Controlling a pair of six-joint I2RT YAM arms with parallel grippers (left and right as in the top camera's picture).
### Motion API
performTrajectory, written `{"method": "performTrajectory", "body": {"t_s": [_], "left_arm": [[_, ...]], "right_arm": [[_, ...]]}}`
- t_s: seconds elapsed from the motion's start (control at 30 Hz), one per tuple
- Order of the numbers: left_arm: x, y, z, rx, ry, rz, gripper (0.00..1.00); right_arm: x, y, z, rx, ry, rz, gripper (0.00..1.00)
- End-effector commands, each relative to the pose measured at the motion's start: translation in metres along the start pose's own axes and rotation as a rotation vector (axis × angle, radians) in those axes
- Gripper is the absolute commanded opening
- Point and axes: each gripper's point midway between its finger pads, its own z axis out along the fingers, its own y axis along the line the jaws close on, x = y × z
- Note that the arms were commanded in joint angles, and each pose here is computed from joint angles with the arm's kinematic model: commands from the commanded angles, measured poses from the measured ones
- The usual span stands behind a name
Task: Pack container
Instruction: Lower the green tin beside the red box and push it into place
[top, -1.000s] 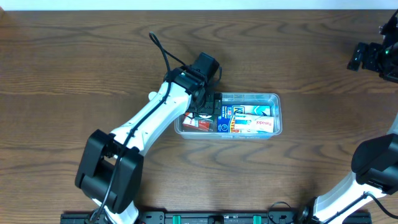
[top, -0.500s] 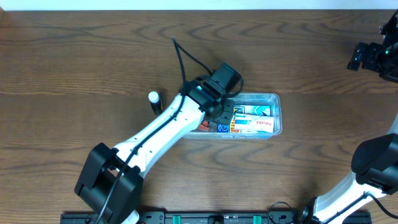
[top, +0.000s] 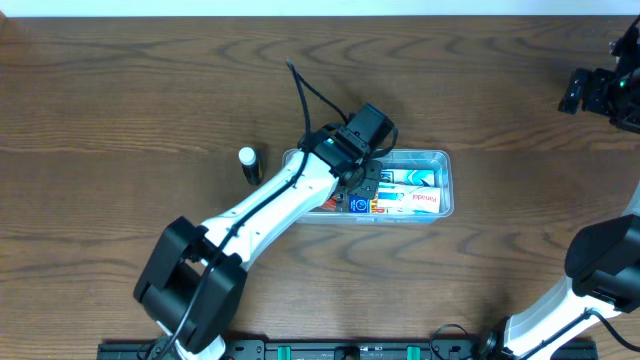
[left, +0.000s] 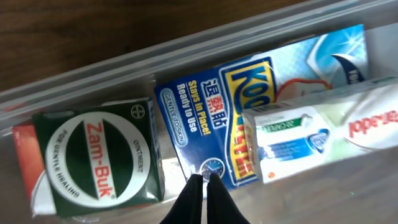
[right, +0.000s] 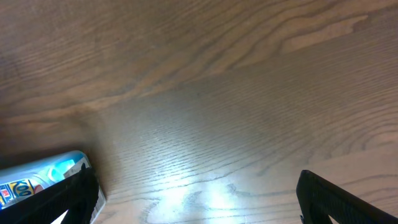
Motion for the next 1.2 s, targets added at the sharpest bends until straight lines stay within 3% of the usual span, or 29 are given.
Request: {"method": "performTrajectory", "body": {"t_s": [0.0, 0.97, 1.17], "left_arm": [[-0.002, 0.005, 0.01, -0.028, 0.011, 0.002, 0.06], [0.004, 0.021, 0.035, -0.113, 0.043, 0.007, 0.07], [0.004, 0.021, 0.035, -0.113, 0.043, 0.007, 0.33]], "right_arm": [[-0.003, -0.002, -0.013, 0.004, -0.038, 0.016, 0.99], [-0.003, -0.002, -0.014, 0.004, -0.039, 0.016, 0.99], [-0.003, -0.002, -0.014, 0.004, -0.038, 0.016, 0.99]]}}
